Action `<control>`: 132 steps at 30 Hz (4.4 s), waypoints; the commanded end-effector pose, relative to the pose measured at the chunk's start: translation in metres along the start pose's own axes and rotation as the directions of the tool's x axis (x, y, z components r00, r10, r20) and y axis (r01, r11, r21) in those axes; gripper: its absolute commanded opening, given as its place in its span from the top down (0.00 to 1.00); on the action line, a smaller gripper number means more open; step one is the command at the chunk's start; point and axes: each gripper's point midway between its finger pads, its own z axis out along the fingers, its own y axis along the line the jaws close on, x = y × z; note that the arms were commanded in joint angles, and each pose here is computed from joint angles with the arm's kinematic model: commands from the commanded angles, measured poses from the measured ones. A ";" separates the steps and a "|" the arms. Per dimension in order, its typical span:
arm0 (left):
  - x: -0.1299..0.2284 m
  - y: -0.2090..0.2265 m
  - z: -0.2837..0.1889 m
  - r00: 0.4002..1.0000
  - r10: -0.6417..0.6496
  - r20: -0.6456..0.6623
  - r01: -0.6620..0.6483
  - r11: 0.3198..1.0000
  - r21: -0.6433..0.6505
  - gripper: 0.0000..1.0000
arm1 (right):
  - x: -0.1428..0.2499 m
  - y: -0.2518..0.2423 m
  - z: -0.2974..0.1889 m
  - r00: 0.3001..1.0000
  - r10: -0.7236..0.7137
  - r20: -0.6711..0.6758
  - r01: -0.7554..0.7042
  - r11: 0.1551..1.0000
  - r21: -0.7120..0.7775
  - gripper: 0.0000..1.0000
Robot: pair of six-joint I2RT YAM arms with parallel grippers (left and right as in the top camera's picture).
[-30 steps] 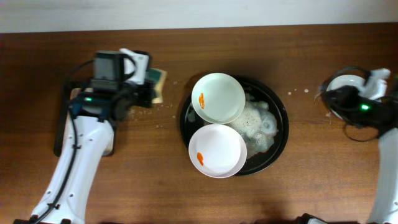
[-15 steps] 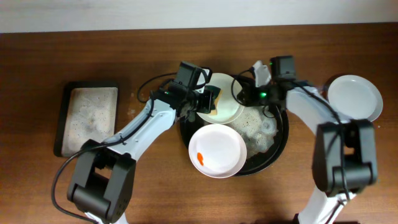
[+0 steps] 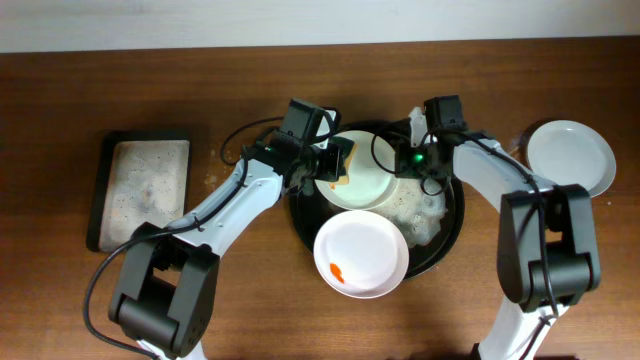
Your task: Clean dirty plates on tray and stack at the side
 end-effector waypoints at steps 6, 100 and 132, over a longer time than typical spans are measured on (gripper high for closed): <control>0.008 -0.011 0.015 0.999 -0.038 -0.030 0.039 0.999 0.017 0.97 | -0.008 -0.032 -0.037 0.952 0.282 0.117 -0.301 0.933 0.196 0.96; 0.016 0.097 0.053 0.960 -0.009 -0.280 -0.175 0.760 -0.626 1.00 | 0.016 -0.006 0.010 0.987 0.137 -0.082 -0.135 0.991 0.023 0.96; -0.024 0.018 0.066 0.900 0.308 -0.308 -0.362 0.922 -0.136 0.49 | -0.003 -0.074 -0.210 0.988 -0.084 0.128 -0.031 0.711 0.703 0.96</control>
